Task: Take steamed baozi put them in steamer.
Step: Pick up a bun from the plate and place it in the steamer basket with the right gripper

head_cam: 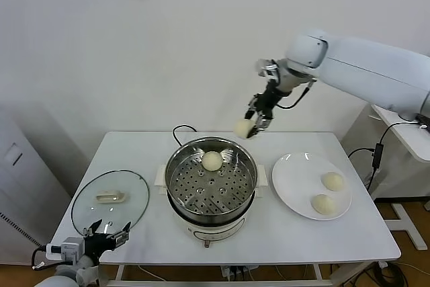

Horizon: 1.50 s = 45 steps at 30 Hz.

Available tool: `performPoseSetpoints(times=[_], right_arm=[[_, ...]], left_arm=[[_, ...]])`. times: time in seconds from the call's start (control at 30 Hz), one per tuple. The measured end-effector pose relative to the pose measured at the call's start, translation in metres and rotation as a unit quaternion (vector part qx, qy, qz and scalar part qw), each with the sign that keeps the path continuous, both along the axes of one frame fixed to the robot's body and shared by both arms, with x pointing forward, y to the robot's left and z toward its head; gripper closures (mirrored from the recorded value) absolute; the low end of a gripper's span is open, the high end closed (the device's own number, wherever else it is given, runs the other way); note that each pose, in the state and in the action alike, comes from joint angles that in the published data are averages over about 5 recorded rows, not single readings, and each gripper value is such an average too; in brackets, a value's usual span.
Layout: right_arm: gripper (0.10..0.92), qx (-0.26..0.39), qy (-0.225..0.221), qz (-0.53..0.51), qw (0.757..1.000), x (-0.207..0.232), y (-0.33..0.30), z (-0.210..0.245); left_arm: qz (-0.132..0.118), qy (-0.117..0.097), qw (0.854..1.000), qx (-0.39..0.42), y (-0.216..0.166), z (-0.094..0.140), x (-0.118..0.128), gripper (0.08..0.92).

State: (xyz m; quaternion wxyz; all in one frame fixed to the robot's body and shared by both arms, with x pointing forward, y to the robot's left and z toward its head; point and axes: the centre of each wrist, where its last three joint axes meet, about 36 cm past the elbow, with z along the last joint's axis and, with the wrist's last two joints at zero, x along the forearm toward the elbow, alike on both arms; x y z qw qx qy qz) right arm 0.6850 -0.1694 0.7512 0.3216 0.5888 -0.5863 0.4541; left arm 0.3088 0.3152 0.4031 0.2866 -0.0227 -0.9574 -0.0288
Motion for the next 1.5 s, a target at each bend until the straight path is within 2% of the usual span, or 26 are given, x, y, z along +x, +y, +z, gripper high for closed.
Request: performPoseSetpoints(times=[0.53, 0.9, 1.33, 1.5], right_arm=[[0.496, -0.014, 0.022, -0.031, 0.999, -0.023, 0.092, -0.065], [0.495, -0.027, 0.039, -0.036, 0.998, -0.034, 0.119, -0.115], [0.495, -0.03, 0.045, -0.044, 0.998, -0.04, 0.137, -0.153], [0.448, -0.027, 0.044, -0.048, 0.998, -0.04, 0.141, -0.163]], left_arm=[[0.002, 0.0, 1.0, -0.002, 0.001, -0.001, 0.002, 0.177], [0.005, 0.0, 1.0, -0.003, 0.004, -0.002, 0.002, 0.177], [0.005, -0.001, 1.0, -0.004, 0.003, -0.001, 0.002, 0.177], [0.005, 0.0, 1.0, -0.005, 0.004, -0.002, 0.002, 0.177]])
